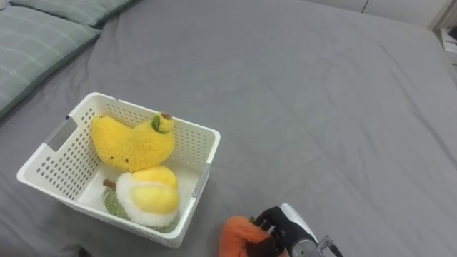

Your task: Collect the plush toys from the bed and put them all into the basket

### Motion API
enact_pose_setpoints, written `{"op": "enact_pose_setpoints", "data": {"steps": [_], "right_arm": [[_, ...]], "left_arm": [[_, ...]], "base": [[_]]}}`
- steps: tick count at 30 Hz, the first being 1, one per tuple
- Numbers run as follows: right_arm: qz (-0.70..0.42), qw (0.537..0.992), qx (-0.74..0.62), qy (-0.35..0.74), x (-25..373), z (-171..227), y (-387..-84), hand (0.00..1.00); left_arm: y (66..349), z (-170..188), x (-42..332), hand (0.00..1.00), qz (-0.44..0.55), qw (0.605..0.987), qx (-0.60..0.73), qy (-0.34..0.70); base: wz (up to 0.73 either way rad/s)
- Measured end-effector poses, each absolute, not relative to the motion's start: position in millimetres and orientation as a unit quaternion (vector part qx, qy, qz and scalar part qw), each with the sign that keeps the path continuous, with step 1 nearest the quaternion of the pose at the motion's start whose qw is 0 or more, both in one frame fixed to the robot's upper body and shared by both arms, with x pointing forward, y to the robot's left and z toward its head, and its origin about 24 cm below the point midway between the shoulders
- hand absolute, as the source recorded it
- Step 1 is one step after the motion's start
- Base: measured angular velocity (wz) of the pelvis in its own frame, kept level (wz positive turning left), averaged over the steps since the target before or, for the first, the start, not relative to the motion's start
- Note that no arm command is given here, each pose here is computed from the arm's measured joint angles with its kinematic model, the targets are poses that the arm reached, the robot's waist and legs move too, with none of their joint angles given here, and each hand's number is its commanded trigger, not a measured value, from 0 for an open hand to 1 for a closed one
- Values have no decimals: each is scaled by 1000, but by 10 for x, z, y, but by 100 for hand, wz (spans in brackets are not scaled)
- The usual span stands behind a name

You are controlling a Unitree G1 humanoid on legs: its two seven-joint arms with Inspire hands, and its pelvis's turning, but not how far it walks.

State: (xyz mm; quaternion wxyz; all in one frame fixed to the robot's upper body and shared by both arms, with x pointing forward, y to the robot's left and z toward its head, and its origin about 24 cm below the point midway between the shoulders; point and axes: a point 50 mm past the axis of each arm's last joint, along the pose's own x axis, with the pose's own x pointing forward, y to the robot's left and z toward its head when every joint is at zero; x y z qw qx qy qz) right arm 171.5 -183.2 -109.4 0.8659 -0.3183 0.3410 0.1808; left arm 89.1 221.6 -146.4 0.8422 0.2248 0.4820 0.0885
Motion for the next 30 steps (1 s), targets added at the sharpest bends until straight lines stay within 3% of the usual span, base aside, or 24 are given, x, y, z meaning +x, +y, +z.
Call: {"op": "enact_pose_setpoints", "data": {"steps": [17, 30], "right_arm": [[181, 871, -324, 320, 1788, -1029, -1815, 100], [109, 913, -361, 157, 2256, -351, -1797, 100]], "left_arm": [[2233, -1455, 903, 0, 91, 846, 217, 479], [2249, -1444, 914, 0, 95, 847, 218, 476]], "base": [[0], [-2]]}}
